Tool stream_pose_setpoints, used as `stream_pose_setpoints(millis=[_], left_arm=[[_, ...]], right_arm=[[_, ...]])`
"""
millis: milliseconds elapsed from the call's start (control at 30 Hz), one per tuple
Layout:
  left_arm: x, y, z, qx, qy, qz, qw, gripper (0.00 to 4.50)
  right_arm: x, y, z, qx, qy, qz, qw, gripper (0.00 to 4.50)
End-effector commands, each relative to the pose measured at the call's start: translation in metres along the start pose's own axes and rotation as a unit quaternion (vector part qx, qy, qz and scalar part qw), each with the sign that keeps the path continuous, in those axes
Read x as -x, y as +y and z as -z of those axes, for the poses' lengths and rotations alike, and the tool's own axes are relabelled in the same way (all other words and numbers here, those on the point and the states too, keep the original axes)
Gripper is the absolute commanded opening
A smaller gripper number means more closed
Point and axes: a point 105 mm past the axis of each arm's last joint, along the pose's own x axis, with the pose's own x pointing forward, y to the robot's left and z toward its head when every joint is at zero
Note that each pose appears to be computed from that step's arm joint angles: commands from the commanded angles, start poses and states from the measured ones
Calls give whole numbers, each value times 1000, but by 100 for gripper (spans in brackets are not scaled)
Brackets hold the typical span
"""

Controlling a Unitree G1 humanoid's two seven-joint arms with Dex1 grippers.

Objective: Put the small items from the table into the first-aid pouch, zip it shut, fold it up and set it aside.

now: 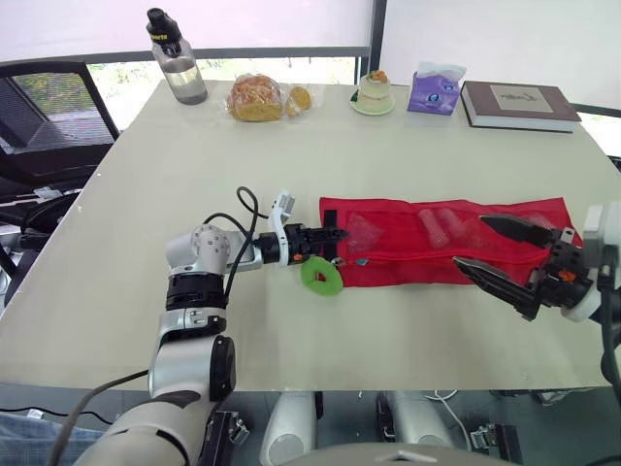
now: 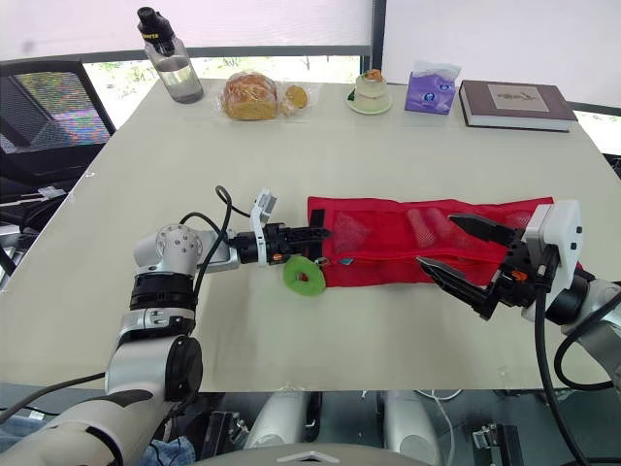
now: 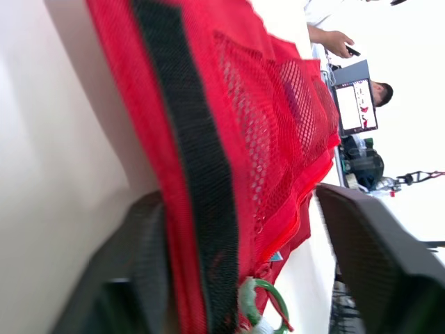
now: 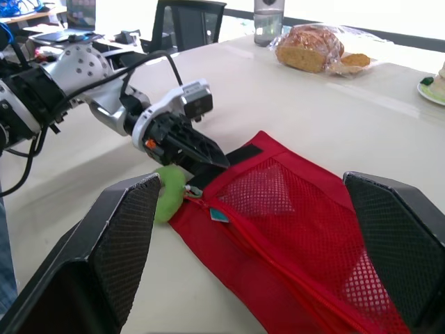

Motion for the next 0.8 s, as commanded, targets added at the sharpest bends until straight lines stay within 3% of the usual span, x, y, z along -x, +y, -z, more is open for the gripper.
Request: stream_pose_setpoints(millis=[33, 67, 133, 200, 433, 600, 800], left_arm=[[-2, -2, 3, 7, 8, 8, 1000, 155], [-1, -2, 2, 9, 5, 11, 1000, 89], [0, -3, 1, 11, 3, 13, 1000, 34], [0, -3, 1, 15, 3, 13, 1000, 13], [-14, -6, 8, 23, 14, 15, 1000, 13], [-30, -5, 11, 19, 11, -7, 1000, 13], [-37, -12, 12, 36, 8, 1, 999, 13]], right_arm=[[-3, 6, -10, 22, -16, -15, 1000, 450], [-4, 7, -10, 22, -17, -18, 999, 450], [-7, 8, -10, 21, -20, -24, 999, 450], [-18, 15, -8, 15, -25, -44, 999, 450], [-66, 33, 5, 0, -19, -107, 994, 450], [-106, 31, 53, 41, 54, -139, 988, 450], [-130, 53, 69, 72, 49, -226, 970, 450]])
